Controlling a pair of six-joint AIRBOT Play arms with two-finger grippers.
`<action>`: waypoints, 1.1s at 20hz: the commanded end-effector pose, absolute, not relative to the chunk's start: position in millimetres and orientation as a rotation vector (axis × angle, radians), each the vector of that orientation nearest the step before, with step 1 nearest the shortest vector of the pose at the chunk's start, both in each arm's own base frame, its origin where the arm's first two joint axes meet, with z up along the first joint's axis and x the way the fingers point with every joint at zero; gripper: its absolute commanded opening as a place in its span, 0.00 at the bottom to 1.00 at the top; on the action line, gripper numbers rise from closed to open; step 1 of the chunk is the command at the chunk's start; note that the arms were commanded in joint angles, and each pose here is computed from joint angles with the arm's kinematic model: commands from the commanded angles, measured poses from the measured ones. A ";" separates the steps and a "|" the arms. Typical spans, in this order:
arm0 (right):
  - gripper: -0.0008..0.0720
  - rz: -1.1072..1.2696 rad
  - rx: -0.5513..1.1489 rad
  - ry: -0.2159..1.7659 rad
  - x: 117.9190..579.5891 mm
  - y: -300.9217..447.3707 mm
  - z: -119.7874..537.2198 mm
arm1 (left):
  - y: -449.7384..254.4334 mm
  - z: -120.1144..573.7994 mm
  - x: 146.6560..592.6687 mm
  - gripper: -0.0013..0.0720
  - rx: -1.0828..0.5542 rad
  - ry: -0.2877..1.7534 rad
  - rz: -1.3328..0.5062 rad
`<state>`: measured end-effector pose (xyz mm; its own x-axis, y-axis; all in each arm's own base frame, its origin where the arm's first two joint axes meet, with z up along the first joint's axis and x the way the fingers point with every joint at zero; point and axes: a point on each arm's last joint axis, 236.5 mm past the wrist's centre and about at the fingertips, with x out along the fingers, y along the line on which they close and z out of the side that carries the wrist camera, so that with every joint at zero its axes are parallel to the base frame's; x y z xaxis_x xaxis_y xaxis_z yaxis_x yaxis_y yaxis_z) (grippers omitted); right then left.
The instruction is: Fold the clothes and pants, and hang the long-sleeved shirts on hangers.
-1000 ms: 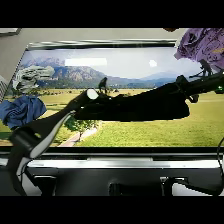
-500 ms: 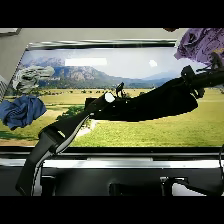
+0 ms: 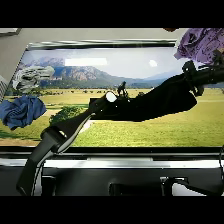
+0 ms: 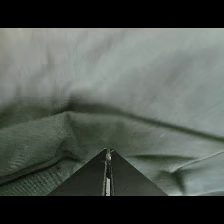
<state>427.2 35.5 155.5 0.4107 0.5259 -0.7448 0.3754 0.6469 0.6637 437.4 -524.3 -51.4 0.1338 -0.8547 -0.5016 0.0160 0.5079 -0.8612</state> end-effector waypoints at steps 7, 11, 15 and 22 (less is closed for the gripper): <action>0.05 0.245 0.999 1.182 436.2 114.3 177.4 | -334.6 51.6 497.1 0.03 -0.475 1.195 -0.617; 0.05 0.315 1.015 1.158 440.0 177.4 188.4 | -219.8 107.1 505.2 0.03 -0.340 1.128 -0.432; 0.05 0.353 0.983 1.186 434.3 228.9 178.8 | -125.2 150.8 504.8 0.04 -0.303 1.051 -0.254; 0.05 0.390 0.975 1.301 425.4 318.2 127.9 | -53.0 178.1 497.7 0.04 -0.358 1.005 -0.139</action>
